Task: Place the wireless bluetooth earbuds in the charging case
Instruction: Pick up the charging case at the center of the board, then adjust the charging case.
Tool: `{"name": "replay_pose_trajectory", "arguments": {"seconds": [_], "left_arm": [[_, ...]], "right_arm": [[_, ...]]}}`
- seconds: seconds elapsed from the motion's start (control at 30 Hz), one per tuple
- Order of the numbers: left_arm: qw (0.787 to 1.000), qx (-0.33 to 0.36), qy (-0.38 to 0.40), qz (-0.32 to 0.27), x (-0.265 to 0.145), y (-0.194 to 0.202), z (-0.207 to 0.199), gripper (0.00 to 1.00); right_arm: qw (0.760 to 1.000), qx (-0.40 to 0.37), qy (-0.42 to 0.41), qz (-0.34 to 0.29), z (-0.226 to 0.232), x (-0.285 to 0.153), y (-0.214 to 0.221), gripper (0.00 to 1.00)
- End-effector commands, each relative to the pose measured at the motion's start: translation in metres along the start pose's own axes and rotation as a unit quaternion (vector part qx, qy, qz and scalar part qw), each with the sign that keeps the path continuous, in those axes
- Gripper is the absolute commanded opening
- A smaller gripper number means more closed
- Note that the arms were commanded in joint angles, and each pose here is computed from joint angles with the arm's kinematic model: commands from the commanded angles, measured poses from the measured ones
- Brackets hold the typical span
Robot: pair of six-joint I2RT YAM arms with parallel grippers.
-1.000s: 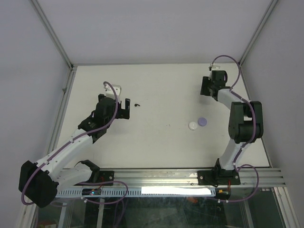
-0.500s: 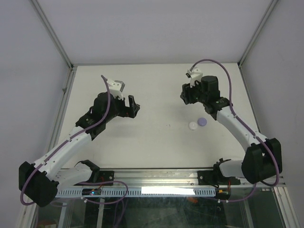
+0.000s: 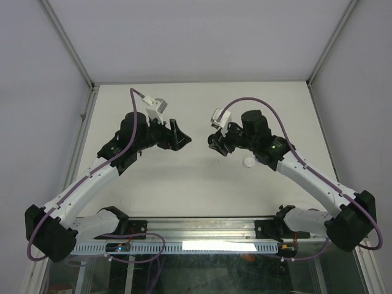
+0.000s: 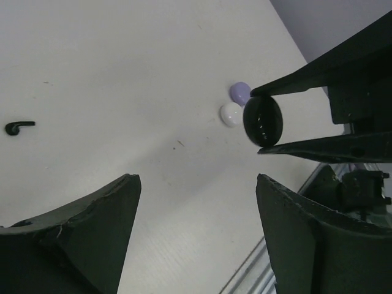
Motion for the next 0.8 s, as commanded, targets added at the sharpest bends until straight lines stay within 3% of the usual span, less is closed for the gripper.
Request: {"name": "replay_pose_trajectory", "arguments": {"seconds": [0.0,0.5,0.77], "left_arm": [[0.996,-0.024,0.078,0.029,0.001,-0.010,-0.024,0.76],[0.967,-0.081,0.182,0.159,0.017,0.011,-0.037,0.52],[0.959,-0.093,0.202,0.174,0.020,0.016,-0.038,0.45]], "right_arm": [[0.997,-0.058,-0.029,-0.048,0.013,-0.001,-0.028,0.38],[0.986,-0.135,-0.054,-0.077,0.036,0.012,-0.062,0.37],[0.982,-0.151,-0.065,-0.090,0.042,0.013,-0.070,0.37]]}}
Point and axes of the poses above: each gripper's point midway between its finger pads, its own x axis out along the fingers, its own z axis along the line the jaws close on, y = z × x, the point moved 7 cm from there along -x, back along the fingers, and after that the axes turned 9 degrees about -x, right-handed, at the moved point
